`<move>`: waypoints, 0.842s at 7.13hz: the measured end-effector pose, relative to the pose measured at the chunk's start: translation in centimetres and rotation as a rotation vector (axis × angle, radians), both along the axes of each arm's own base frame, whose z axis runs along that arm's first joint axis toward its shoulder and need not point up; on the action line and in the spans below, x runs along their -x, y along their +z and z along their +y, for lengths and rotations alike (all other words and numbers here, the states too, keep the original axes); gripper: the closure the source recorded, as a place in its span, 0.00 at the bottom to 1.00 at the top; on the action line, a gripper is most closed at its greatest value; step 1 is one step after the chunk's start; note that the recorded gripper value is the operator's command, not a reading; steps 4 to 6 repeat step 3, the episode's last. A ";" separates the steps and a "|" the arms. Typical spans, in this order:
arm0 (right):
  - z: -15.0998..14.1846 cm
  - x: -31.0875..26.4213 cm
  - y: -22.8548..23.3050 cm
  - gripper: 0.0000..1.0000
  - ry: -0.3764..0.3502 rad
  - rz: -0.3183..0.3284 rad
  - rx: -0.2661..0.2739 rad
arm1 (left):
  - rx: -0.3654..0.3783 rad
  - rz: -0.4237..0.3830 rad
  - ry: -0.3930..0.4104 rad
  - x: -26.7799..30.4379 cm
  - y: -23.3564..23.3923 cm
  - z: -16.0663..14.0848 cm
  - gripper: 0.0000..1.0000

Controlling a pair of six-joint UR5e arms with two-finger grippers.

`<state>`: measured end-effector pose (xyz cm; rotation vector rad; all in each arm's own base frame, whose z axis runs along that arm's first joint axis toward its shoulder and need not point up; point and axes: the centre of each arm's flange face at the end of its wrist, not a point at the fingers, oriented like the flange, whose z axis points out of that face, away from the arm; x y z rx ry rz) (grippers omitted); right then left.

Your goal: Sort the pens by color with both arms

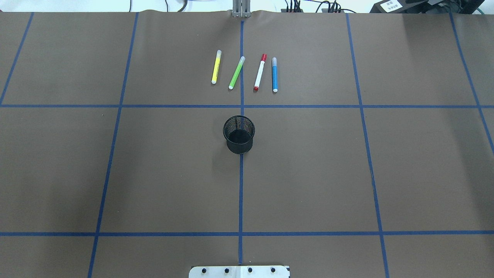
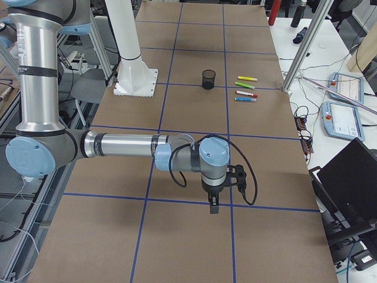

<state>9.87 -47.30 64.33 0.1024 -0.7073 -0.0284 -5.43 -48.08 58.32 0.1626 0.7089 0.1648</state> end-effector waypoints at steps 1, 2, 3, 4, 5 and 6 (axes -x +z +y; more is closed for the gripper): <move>0.0 0.0 0.0 0.00 0.000 0.000 0.000 | 0.001 -0.001 0.000 0.0 0.0 0.0 0.00; 0.0 0.0 -0.1 0.00 0.000 0.004 -0.002 | 0.002 -0.001 0.000 0.0 0.1 0.0 0.00; 0.0 -0.1 -0.2 0.00 0.000 0.010 -0.005 | 0.002 -0.002 0.000 0.0 0.1 0.1 0.00; 0.0 -0.1 -0.2 0.00 0.000 0.010 -0.005 | 0.002 -0.002 0.000 0.0 0.1 0.1 0.00; 0.0 -0.1 -0.2 0.00 0.000 0.010 -0.005 | 0.002 -0.002 0.000 0.0 0.1 0.1 0.00; 0.0 -0.1 -0.2 0.00 0.000 0.010 -0.005 | 0.002 -0.002 0.000 0.0 0.1 0.1 0.00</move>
